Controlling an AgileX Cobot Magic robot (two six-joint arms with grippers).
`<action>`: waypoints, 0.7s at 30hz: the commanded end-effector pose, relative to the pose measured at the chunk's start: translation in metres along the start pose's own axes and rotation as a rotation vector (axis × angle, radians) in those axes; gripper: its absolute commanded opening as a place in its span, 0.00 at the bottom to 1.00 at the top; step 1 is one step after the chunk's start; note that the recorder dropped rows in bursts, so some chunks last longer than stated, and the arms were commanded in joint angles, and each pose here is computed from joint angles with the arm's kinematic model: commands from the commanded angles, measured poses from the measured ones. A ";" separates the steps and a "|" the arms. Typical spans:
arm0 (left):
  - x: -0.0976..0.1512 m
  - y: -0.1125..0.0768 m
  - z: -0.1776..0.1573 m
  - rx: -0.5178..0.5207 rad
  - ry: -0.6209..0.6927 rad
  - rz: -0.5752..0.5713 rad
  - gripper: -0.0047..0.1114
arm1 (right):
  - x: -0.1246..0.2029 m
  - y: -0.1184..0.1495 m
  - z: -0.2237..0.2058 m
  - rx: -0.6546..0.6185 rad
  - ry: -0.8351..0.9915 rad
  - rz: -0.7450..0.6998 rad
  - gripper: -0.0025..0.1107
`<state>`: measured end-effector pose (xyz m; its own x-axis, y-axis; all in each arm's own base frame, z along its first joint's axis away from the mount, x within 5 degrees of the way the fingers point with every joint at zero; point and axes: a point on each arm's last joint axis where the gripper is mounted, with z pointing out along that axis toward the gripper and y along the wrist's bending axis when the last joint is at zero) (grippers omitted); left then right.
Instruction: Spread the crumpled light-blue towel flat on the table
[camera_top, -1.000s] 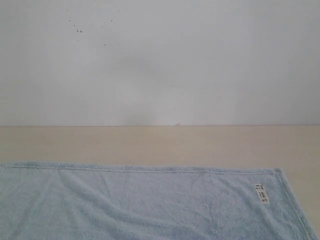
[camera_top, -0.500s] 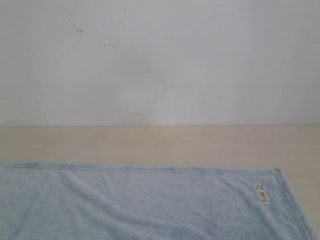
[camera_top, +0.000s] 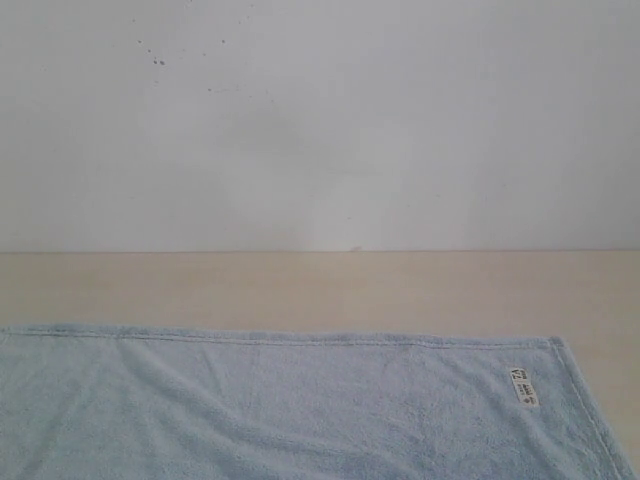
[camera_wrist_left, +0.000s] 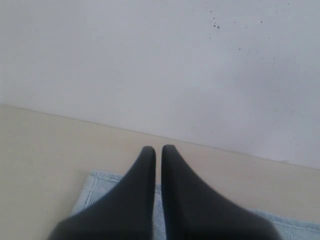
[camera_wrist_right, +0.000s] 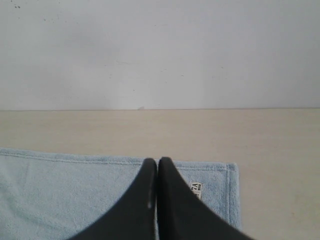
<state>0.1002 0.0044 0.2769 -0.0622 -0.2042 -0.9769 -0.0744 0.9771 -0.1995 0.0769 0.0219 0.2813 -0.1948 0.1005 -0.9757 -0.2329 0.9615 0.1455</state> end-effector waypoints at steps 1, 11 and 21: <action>0.001 0.001 -0.011 0.025 -0.047 -0.015 0.08 | 0.000 0.000 0.000 0.002 -0.005 0.003 0.02; 0.039 0.013 -0.032 0.037 -0.104 -0.025 0.08 | -0.004 0.002 -0.016 -0.010 -0.098 -0.008 0.02; 0.055 0.017 -0.039 0.049 -0.140 -0.031 0.08 | 0.013 -0.001 -0.038 0.003 -0.306 -0.017 0.02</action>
<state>0.0582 0.0087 0.2244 0.0725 -0.2186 -0.9731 -0.0433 0.9741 -0.2221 0.0404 0.0146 0.2844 0.0595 0.1433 -0.9879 -0.2453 0.9614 0.1247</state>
